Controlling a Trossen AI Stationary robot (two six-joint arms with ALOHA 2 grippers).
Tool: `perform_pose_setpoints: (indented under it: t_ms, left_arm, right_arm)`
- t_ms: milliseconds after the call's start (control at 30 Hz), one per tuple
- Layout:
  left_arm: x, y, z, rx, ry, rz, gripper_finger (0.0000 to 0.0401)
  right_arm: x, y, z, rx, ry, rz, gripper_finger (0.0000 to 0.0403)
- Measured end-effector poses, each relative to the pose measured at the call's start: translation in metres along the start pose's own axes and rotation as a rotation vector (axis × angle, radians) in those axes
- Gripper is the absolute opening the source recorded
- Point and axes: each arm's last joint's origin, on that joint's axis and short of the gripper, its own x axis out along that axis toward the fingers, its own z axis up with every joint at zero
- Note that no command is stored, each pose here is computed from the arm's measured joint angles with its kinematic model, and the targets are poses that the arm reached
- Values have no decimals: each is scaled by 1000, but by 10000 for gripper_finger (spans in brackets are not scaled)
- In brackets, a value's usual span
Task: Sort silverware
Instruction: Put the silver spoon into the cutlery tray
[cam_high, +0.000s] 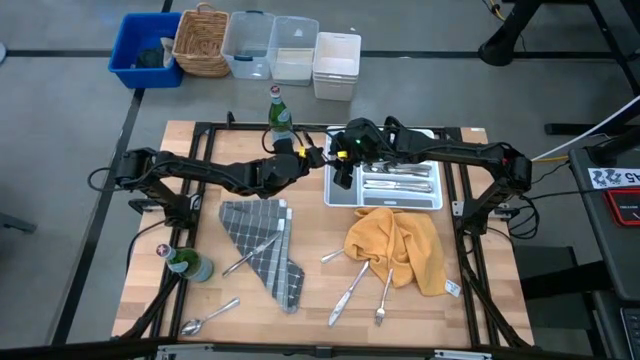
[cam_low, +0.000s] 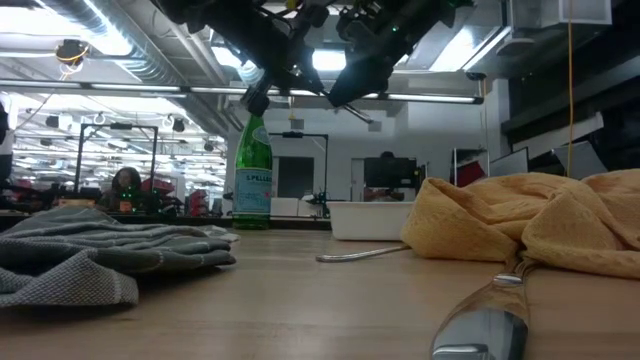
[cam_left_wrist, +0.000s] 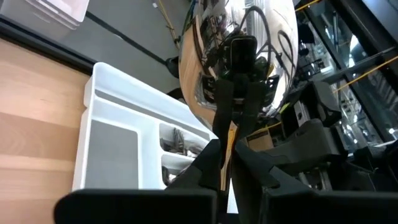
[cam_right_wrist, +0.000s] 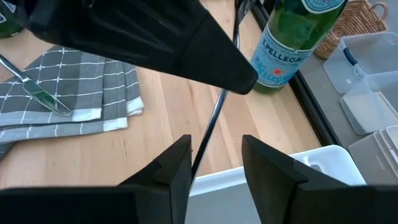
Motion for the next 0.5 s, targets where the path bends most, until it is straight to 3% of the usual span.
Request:
perform_pose_setpoints:
  t_ms: [167, 500]
  left_arm:
    - [0, 0, 0, -11, 0, 0, 15]
    - [0, 0, 0, -11, -6, 3, 15]
  right_arm:
    - [0, 0, 0, 0, 0, 0, 120]
    - [2, 1, -1, 6, 3, 83, 9]
